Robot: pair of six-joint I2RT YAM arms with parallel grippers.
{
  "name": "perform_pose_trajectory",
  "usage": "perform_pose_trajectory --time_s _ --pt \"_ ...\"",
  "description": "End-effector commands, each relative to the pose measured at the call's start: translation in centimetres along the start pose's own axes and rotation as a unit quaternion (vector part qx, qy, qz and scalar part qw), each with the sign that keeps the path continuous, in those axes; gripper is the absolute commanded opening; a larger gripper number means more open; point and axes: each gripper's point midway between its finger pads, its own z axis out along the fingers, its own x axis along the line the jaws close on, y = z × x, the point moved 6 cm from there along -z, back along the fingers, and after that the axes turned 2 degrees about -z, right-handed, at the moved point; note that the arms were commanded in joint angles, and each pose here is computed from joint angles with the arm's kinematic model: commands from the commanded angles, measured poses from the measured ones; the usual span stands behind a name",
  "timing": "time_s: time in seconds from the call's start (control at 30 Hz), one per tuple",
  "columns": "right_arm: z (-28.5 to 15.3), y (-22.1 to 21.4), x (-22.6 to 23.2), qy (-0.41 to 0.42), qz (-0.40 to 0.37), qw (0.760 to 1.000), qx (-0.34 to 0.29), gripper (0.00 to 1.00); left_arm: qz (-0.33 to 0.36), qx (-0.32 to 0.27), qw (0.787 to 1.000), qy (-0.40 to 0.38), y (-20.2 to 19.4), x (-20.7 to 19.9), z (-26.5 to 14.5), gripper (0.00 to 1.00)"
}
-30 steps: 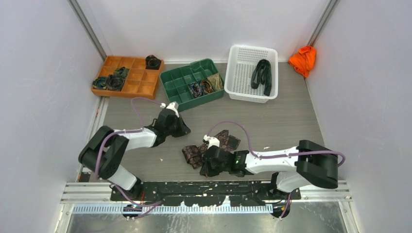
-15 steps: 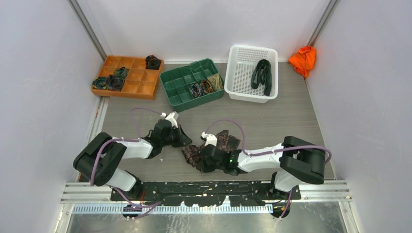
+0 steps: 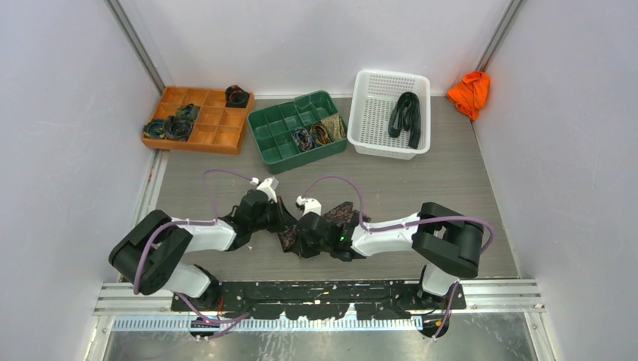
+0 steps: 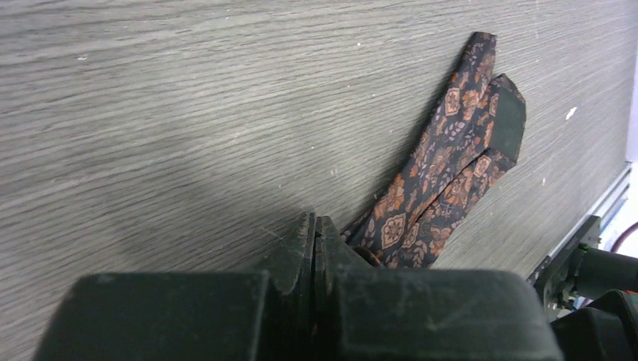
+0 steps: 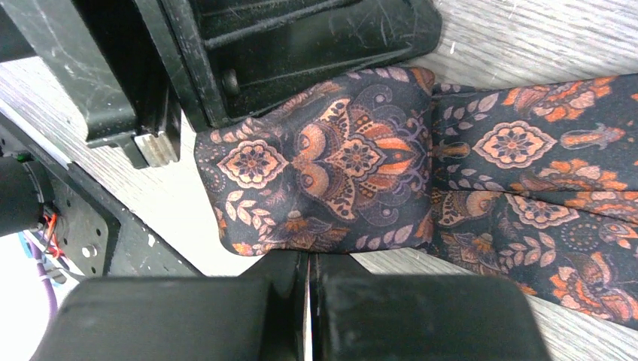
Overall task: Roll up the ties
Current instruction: Roll the tie at the center of the board.
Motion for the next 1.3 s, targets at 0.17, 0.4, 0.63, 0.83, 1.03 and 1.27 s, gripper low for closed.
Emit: perform_pose_trajectory --time_s 0.17,0.4,0.63,0.83,1.03,1.27 --pt "-3.7 2.0 0.6 -0.025 -0.027 0.999 -0.026 0.04 0.017 -0.100 0.975 0.196 4.1 2.3 -2.7 0.00" --pt "-8.8 3.2 0.7 -0.141 -0.092 0.984 -0.061 0.16 -0.050 -0.285 0.916 0.279 9.6 0.8 -11.6 0.00" --pt "-8.0 5.0 5.0 -0.271 -0.228 0.934 -0.053 0.39 -0.089 -0.402 0.880 0.238 9.6 0.0 -22.8 0.00" --pt "-4.4 5.4 7.7 -0.319 -0.312 0.894 -0.043 0.70 -0.095 -0.472 0.847 0.225 8.7 0.6 -30.4 0.00" --pt "-1.2 5.2 8.1 -0.323 -0.331 0.886 -0.026 0.81 -0.089 -0.463 0.851 0.232 8.0 0.9 -31.7 0.00" --pt "1.0 3.9 6.6 -0.311 -0.310 0.898 0.013 0.80 -0.088 -0.465 0.849 0.234 7.8 1.3 -31.5 0.00"
